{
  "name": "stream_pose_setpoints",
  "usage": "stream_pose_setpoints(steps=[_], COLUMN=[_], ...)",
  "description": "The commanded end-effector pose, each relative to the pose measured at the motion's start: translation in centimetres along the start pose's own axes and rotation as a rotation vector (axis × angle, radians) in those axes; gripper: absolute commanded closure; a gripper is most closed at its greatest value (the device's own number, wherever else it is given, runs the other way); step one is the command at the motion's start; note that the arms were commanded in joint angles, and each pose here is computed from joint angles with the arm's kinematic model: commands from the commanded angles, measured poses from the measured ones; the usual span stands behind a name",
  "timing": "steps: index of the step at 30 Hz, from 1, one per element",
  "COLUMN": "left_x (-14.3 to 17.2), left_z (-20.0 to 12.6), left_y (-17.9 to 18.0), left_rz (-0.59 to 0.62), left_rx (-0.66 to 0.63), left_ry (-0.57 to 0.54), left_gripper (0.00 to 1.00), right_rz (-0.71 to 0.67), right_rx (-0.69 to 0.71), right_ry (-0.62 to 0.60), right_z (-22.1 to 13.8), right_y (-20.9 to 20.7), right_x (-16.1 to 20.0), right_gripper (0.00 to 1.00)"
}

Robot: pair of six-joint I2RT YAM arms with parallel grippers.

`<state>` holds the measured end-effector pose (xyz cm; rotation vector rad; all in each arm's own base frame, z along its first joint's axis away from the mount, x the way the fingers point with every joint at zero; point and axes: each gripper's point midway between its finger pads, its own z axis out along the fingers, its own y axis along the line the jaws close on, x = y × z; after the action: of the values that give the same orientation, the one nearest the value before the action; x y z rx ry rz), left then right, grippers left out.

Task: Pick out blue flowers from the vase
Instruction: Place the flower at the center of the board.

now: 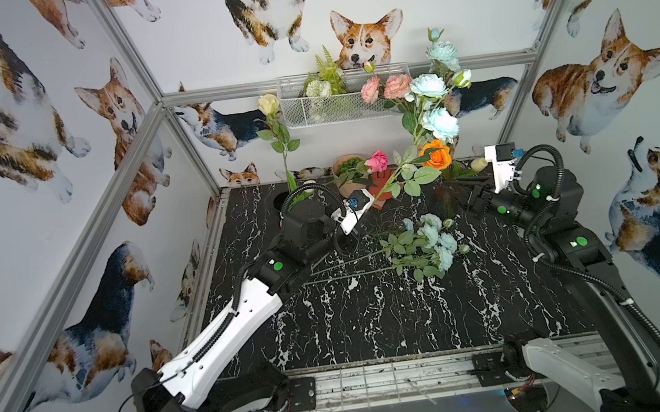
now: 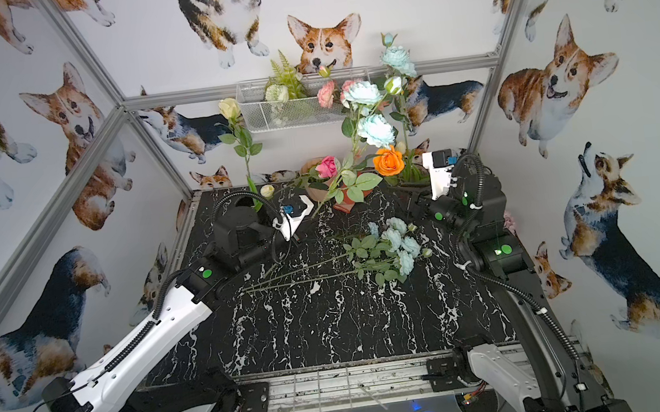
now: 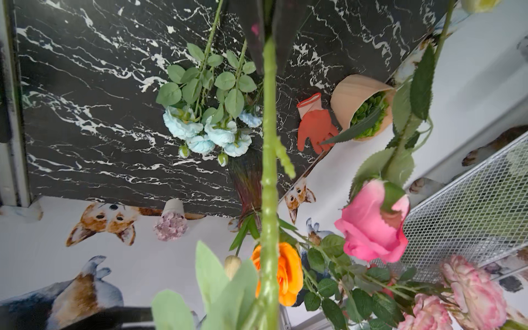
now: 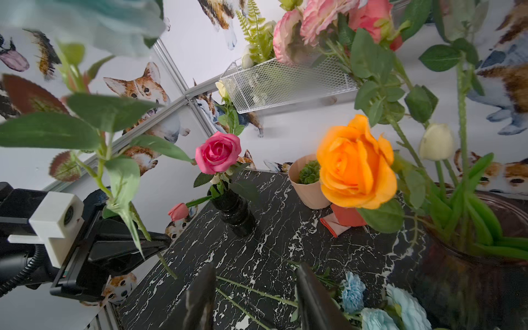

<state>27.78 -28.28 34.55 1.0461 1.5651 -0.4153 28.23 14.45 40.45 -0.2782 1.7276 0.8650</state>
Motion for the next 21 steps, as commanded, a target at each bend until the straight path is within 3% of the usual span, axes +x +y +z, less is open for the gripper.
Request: stream_pose_setpoints(steps=[1, 6, 11, 21], left_x=[1.5, 3.4, 7.1, 10.7], left_z=[-0.9, -1.8, -2.1, -3.4], left_y=[0.6, 0.7, 0.4, -1.3], left_rz=[0.041, 0.09, 0.15, 0.193], left_rx=[-0.036, -0.041, -0.026, 0.022], left_ry=[0.092, 0.204, 0.35, 0.469], left_gripper=[1.0, 1.0, 1.0, 1.0], right_rz=[-0.022, 0.02, 0.106, 0.125], right_rx=[0.074, 0.198, 0.233, 0.262], right_ry=[0.004, -0.015, -0.04, -0.022], right_z=[-1.6, -3.8, -4.5, -4.0], right_y=[-1.3, -4.6, -7.5, -9.2], right_x=[0.4, 0.4, 1.1, 2.5], right_gripper=[0.51, 0.51, 0.51, 0.51])
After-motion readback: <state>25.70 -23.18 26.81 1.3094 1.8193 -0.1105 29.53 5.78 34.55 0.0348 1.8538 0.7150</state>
